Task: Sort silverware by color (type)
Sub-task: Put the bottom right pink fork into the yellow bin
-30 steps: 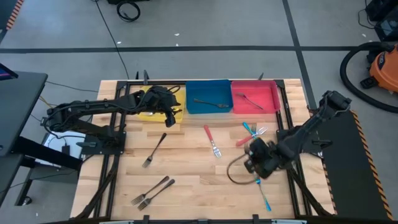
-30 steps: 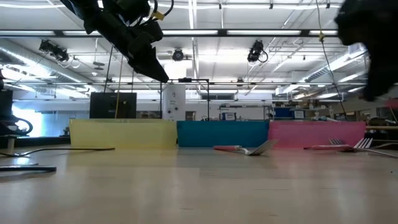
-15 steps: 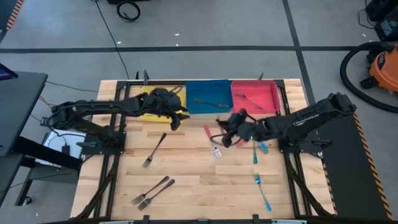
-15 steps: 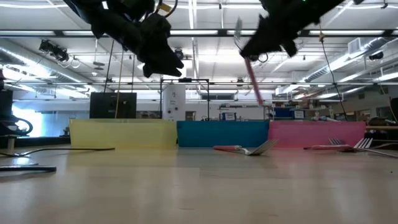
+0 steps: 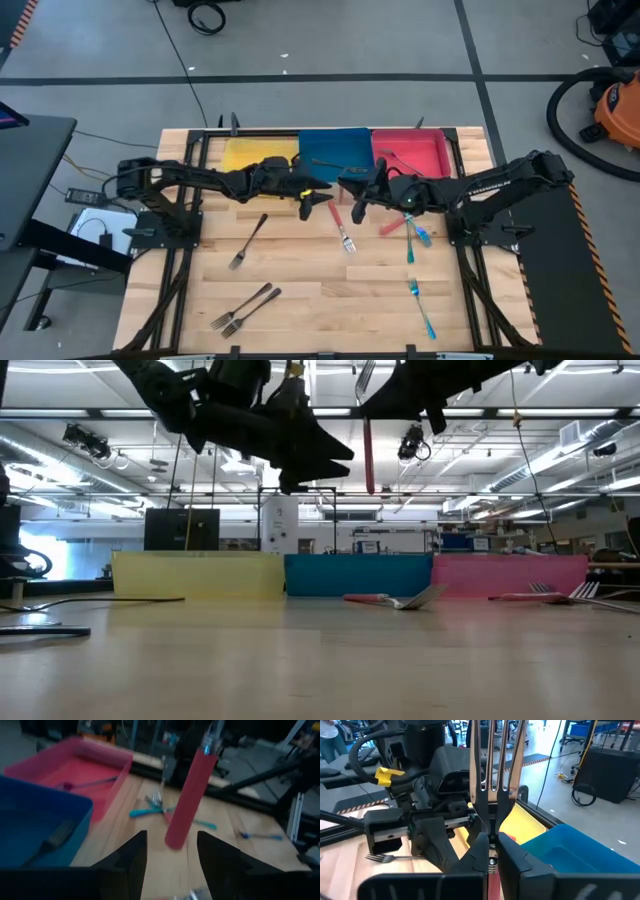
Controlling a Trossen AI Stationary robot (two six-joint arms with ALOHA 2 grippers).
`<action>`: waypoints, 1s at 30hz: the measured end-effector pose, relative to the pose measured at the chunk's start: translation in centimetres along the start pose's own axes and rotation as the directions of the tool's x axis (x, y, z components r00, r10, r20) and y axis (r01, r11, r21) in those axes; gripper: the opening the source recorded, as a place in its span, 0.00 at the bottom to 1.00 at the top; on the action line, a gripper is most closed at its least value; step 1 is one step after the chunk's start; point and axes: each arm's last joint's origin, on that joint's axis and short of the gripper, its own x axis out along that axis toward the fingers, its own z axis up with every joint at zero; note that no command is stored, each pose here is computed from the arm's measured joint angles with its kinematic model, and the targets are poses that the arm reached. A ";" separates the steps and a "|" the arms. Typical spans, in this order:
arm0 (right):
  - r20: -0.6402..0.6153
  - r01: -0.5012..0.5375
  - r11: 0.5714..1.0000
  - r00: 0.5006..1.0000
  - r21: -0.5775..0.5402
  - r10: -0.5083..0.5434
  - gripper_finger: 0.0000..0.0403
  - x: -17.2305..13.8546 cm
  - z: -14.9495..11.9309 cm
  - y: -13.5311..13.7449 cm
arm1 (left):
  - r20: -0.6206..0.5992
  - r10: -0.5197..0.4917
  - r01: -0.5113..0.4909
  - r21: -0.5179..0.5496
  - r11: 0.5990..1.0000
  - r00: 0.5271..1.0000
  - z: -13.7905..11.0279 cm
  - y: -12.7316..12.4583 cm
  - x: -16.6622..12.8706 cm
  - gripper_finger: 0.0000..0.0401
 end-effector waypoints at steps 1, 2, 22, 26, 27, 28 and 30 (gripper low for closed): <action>0.000 0.003 1.000 1.000 0.001 -0.003 0.05 0.0 0.0 -0.1 | 0.015 -0.004 0.004 0.002 1.000 1.000 0.0 0.0 0.2 0.43; -0.002 0.005 1.000 1.000 0.000 -0.005 0.05 0.2 -0.1 -0.1 | 0.034 -0.009 0.009 0.005 1.000 0.999 0.0 0.1 0.4 0.43; 0.006 -0.039 0.999 0.999 -0.010 0.039 0.05 3.2 -2.0 0.7 | 0.102 -0.046 0.042 0.036 0.998 0.994 0.4 0.9 0.7 0.37; 0.017 -0.030 0.999 0.999 -0.027 0.031 0.05 3.3 -1.8 0.5 | 0.101 -0.043 0.039 0.039 0.998 0.994 0.5 1.2 0.6 0.22; 0.017 -0.028 0.999 0.999 -0.025 0.028 0.06 3.3 -1.8 0.4 | 0.100 -0.047 0.042 0.049 0.998 0.994 0.5 1.3 0.6 0.17; 0.019 -0.026 0.999 0.999 -0.019 0.026 0.07 3.3 -1.8 0.3 | 0.101 -0.051 0.045 0.066 0.997 0.994 0.5 1.3 0.6 0.13; 0.021 -0.022 1.000 1.000 -0.006 0.022 0.09 3.4 -1.7 0.1 | 0.103 -0.050 0.042 0.083 0.996 0.993 0.6 1.3 0.6 0.11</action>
